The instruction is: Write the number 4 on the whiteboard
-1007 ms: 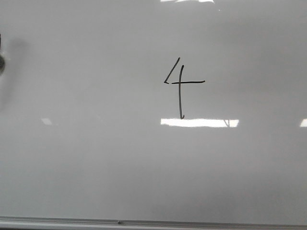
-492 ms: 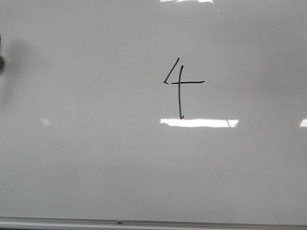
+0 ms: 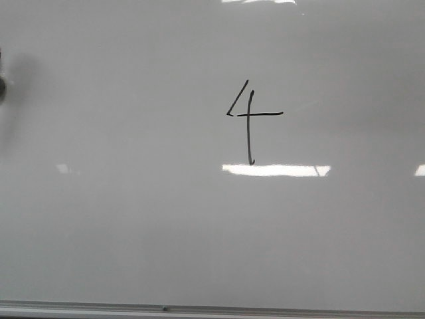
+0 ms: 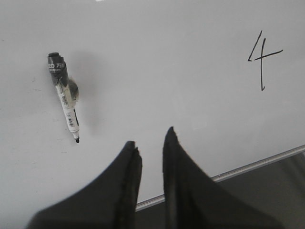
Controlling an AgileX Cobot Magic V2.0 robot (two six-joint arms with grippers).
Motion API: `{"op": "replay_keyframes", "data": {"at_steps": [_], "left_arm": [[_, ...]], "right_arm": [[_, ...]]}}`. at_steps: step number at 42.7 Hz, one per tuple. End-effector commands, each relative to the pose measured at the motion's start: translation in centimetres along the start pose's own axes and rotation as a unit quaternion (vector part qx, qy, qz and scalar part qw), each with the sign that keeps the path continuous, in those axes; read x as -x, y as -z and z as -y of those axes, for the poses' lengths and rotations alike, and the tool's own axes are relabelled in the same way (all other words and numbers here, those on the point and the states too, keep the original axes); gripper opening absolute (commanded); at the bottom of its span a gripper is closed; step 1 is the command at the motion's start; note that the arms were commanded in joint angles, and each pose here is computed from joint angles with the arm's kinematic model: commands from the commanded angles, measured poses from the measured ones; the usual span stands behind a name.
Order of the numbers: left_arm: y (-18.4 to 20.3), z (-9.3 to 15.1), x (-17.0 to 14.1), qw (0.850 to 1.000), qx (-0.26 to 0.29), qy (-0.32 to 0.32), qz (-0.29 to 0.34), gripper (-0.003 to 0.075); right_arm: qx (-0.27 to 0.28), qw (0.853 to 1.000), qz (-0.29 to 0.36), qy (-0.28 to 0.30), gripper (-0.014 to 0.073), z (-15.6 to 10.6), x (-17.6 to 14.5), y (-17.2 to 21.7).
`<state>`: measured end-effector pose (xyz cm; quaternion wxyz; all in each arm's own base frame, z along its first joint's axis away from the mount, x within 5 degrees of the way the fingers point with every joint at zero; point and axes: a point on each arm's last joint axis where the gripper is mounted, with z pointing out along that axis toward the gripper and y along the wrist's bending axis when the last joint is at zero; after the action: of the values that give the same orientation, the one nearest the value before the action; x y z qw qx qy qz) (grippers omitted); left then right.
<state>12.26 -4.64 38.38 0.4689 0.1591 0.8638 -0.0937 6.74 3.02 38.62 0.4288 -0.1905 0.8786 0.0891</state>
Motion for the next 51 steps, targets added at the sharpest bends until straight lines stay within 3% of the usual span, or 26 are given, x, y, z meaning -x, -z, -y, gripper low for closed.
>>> {"op": "replay_keyframes", "data": {"at_steps": [1,37,40,46,47,51], "left_arm": [[0.7,0.3,1.3,0.998,-0.011,0.006,0.054,-0.0008],[0.9,0.4,1.5,0.998,-0.017,0.013,0.067,-0.0020],[1.4,0.0,1.4,0.997,0.006,-0.021,0.077,-0.0020],[2.2,-0.9,0.0,0.992,0.049,-0.019,0.113,-0.0020],[2.0,-1.5,-2.0,0.988,0.077,-0.008,0.136,-0.0020],[1.6,-1.9,-4.2,0.981,0.102,-0.003,0.164,-0.0020]], "right_arm": [[-0.008,0.999,0.045,0.000,-0.0055,0.2,1.1,0.7],[-0.008,0.999,0.054,0.000,-0.0069,0.2,1.3,0.7],[-0.008,0.999,0.054,0.000,-0.0069,0.2,1.3,0.7],[-0.008,0.999,0.054,0.000,-0.0069,0.2,1.3,0.7],[-0.008,0.999,0.054,0.000,-0.0069,0.2,1.3,0.7],[-0.008,0.999,0.054,0.000,-0.0069,0.2,1.3,0.7]]}}
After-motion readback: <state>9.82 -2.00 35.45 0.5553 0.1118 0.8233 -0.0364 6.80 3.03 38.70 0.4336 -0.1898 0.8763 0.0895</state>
